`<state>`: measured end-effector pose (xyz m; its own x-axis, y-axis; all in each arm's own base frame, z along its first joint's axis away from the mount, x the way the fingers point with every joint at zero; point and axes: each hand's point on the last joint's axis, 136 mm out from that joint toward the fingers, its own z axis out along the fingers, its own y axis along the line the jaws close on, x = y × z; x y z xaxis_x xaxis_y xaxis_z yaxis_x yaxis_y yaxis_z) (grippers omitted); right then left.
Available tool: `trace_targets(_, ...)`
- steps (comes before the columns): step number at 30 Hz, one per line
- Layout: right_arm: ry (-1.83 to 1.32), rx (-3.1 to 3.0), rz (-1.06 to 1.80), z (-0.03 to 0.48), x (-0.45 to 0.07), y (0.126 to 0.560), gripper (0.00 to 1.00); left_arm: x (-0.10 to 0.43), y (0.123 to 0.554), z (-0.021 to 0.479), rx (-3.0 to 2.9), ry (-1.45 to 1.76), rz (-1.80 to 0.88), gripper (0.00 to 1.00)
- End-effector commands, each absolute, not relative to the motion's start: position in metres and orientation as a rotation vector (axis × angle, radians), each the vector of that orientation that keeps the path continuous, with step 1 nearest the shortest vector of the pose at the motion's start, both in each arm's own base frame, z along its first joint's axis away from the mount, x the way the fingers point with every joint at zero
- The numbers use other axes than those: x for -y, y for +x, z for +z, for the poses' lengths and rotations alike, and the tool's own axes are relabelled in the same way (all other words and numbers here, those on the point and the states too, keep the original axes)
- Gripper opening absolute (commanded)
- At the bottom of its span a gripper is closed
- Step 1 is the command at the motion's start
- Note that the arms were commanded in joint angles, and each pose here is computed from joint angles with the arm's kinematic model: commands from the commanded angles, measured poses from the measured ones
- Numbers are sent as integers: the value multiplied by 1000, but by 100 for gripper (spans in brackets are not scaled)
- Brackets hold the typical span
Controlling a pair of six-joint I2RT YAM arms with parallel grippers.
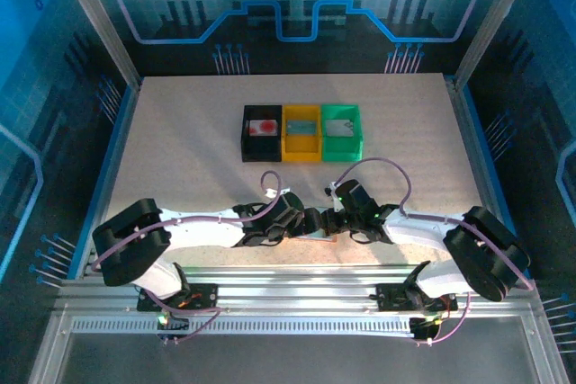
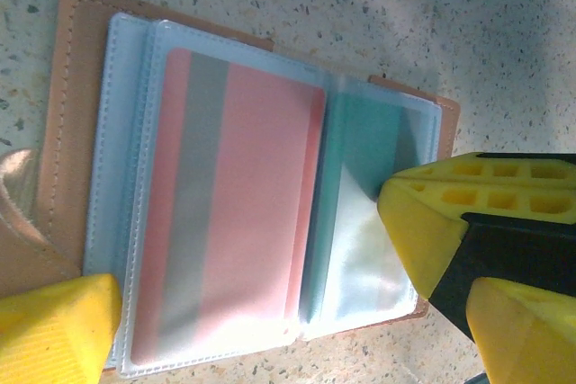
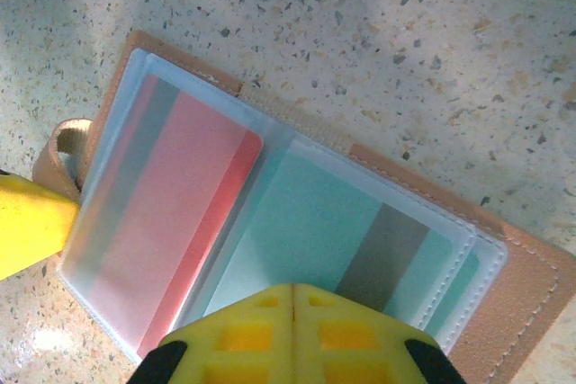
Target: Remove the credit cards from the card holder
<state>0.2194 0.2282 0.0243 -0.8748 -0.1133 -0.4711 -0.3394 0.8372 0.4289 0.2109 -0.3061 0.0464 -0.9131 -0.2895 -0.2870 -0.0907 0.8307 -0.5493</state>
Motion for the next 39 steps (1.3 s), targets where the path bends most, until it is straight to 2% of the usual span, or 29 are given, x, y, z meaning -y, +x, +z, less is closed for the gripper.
trace_targets(1,-318,-2604,721,25,-228,220,0,320,211,49,-2653,-299,-830,99)
trace_targets(24,-316,-2606,726,25,-227,220,0,342,217,61,-2620,-310,-955,99)
trace_targets(39,-313,-2600,736,27,-228,220,0,360,225,89,-2551,-307,-1070,99)
